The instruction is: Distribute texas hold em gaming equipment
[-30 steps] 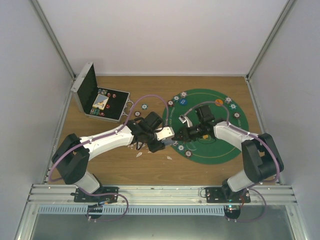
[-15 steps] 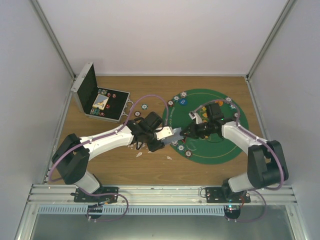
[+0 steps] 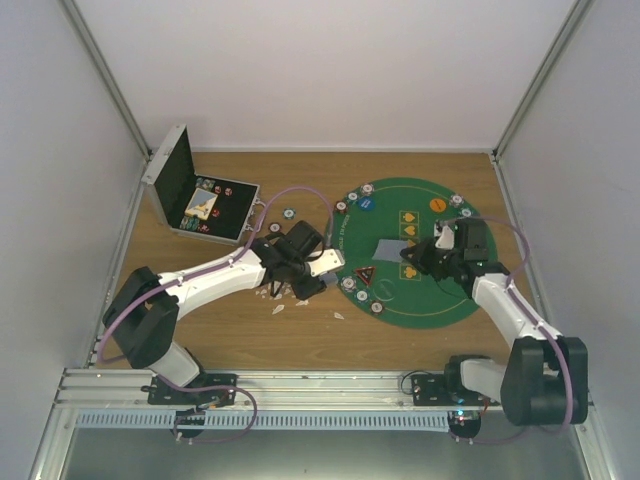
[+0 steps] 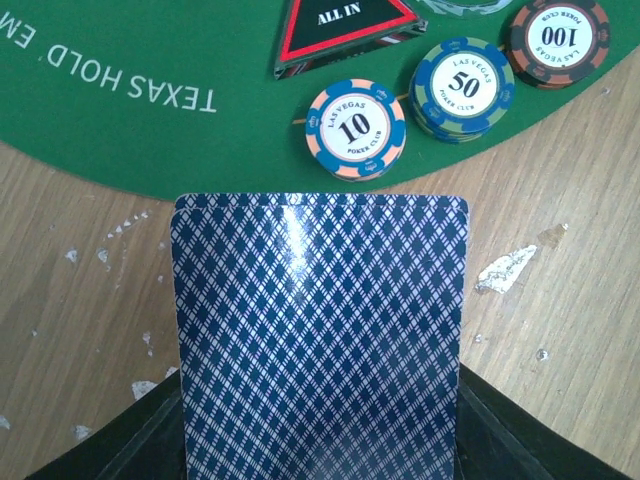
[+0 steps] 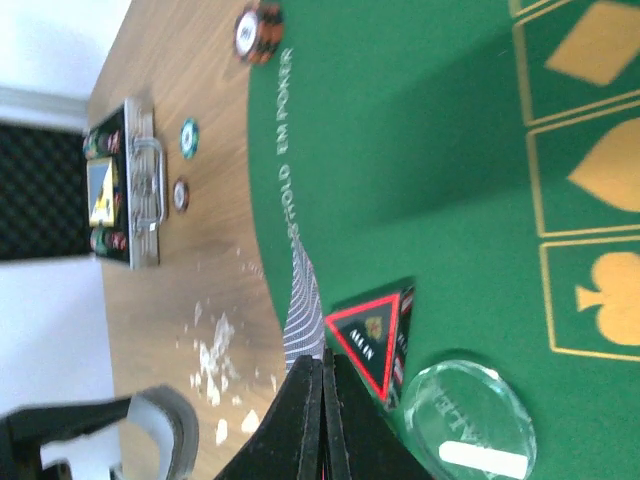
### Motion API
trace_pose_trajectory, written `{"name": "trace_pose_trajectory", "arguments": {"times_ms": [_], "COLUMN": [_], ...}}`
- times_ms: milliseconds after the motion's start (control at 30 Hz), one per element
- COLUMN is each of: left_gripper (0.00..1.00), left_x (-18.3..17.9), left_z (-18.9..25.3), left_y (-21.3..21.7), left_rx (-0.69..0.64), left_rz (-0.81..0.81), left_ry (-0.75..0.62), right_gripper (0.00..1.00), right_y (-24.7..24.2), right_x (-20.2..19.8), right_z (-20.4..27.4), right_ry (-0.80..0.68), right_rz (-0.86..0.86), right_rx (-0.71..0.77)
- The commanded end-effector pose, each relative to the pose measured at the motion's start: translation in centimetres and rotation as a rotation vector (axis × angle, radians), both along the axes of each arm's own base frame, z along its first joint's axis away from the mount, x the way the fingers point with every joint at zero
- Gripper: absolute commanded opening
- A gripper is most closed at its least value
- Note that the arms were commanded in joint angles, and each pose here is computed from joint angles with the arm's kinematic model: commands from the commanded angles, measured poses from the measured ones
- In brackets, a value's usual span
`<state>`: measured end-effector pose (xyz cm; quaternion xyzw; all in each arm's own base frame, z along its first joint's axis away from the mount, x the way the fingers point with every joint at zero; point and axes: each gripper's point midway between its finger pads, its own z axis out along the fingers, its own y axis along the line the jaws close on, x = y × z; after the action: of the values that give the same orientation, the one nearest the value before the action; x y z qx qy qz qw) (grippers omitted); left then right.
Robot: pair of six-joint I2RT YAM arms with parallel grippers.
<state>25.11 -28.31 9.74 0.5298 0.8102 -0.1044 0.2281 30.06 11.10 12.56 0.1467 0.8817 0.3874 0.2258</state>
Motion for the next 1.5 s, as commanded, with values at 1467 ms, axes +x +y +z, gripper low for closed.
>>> {"name": "trace_pose_trajectory", "arguments": {"times_ms": [1467], "left_gripper": [0.57], "left_x": [2.7], "left_z": [1.7], "left_y": [1.8], "left_rx": [-0.090], "left_rz": [0.091], "left_ry": [-0.072], "right_gripper": [0.01], "right_y": [-2.3], "right_x": [21.9], "right_z": [-12.0], "right_ry": [0.223], "right_rz": [-0.772], "right_rx": [-0.075]}}
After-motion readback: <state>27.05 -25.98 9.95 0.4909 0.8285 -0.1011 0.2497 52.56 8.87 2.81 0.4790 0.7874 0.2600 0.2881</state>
